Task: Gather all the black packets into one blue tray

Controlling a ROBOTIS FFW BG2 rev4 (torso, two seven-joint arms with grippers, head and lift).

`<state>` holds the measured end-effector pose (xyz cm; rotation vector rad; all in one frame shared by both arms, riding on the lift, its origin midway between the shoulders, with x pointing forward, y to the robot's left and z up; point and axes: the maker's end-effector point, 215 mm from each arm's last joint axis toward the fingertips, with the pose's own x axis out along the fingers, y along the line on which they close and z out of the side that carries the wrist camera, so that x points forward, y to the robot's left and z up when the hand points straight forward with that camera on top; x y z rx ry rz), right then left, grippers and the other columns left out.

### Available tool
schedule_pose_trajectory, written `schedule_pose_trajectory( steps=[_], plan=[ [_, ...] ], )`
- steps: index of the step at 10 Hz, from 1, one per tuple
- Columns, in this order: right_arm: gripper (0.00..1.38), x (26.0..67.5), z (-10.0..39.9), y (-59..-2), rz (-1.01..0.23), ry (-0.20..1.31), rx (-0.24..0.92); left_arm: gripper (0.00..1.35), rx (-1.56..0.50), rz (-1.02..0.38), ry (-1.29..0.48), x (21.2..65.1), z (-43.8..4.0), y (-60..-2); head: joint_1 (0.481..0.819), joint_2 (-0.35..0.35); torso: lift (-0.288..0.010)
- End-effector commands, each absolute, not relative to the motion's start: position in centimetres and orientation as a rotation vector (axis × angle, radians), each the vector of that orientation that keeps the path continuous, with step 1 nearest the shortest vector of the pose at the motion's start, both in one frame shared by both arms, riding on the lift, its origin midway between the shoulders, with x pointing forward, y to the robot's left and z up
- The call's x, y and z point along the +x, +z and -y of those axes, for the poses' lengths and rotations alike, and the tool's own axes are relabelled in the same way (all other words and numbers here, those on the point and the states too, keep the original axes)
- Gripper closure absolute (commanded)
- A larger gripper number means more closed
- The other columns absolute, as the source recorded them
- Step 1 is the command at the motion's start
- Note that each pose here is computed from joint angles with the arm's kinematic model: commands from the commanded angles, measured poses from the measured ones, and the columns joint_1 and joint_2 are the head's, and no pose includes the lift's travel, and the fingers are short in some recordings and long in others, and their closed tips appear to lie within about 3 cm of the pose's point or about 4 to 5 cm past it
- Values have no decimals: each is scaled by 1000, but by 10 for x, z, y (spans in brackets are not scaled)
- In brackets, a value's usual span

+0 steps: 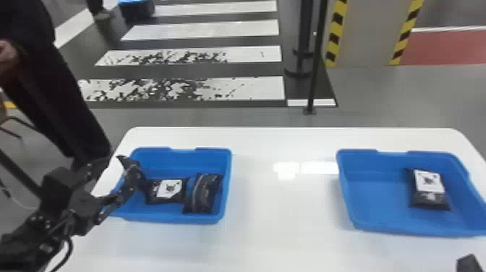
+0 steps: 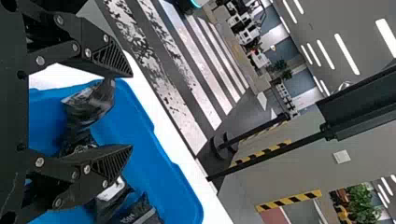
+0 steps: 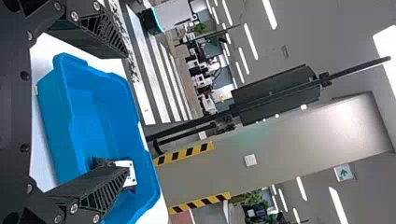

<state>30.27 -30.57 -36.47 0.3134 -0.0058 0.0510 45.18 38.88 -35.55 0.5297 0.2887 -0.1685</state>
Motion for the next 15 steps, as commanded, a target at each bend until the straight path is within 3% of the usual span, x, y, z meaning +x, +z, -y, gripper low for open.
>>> schedule_pose_trajectory(
  steps=[1, 5, 9, 15],
  plan=[
    [173, 303, 305, -362, 9, 54, 308, 223, 493, -224, -192, 439, -376, -349, 695, 126, -110],
    [171, 323, 288, -349, 3, 110, 239, 275, 293, -12, -193, 355, -330, -290, 695, 85, -110],
    [170, 358, 271, -364, -64, 172, 262, 275, 104, 23, -217, 310, -305, -284, 695, 66, -110],
    [176, 431, 243, -410, -258, 317, 226, 275, -32, 16, -251, 305, -283, -291, 695, 75, -110]
  ],
)
